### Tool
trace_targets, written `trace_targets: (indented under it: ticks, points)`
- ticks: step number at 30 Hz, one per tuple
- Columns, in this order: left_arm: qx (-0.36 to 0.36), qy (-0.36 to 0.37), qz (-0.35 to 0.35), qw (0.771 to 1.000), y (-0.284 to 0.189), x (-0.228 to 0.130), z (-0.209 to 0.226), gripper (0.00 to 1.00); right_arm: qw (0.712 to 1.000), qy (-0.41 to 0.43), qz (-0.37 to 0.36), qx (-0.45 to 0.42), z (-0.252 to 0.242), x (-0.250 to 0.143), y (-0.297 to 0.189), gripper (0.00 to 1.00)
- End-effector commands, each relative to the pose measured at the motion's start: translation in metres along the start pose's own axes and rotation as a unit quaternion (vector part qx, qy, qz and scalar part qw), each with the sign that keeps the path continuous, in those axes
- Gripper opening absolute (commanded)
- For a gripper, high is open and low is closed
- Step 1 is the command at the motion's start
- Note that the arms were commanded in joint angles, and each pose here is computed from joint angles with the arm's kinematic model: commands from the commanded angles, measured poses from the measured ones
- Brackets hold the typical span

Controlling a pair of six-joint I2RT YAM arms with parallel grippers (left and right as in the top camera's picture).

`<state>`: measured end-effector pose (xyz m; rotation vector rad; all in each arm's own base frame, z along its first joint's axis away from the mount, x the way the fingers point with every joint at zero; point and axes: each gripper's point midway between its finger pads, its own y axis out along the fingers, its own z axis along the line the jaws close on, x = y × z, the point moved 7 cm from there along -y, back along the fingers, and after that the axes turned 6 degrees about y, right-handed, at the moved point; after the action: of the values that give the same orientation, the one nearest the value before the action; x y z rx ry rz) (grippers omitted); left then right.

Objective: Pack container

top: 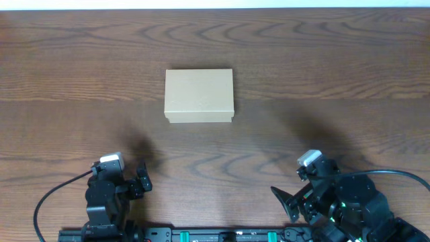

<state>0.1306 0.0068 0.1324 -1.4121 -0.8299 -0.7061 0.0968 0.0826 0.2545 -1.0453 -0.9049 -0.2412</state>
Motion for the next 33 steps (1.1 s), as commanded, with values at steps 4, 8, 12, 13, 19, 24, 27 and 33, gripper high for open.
trace_targets:
  ticks: [4,8,12,13,19,24,27,33]
  points:
    - [0.007,0.044,-0.002,0.999,0.008,-0.008,0.001,0.95,1.0,0.01,0.0,-0.004,-0.001,-0.001,0.001,0.99]
    - [0.002,0.056,0.001,0.998,0.014,-0.013,-0.001,0.95,1.0,0.01,0.0,-0.004,-0.001,-0.001,0.001,0.99]
    - [0.001,0.082,-0.001,0.997,0.014,-0.012,-0.001,0.95,1.0,0.01,0.0,-0.004,-0.001,-0.001,0.001,0.99]
    - [0.001,0.083,0.0,0.997,0.014,-0.013,-0.001,0.95,1.0,0.01,0.0,-0.004,-0.001,-0.001,0.001,0.99]
    - [0.0,0.083,0.003,0.997,0.014,-0.014,-0.001,0.95,1.0,0.01,0.0,-0.004,-0.001,-0.001,0.001,0.99]
    - [0.001,0.083,0.002,0.997,0.014,-0.013,-0.001,0.95,1.0,0.01,0.0,-0.004,-0.001,-0.001,0.001,0.99]
    - [0.0,0.083,0.002,0.997,0.014,-0.013,-0.001,0.95,1.0,0.01,0.0,-0.004,-0.001,-0.001,0.001,0.99]
    - [0.0,0.083,0.003,0.997,0.014,-0.014,-0.001,0.95,1.0,0.009,0.0,-0.005,-0.002,-0.001,0.0,0.99]
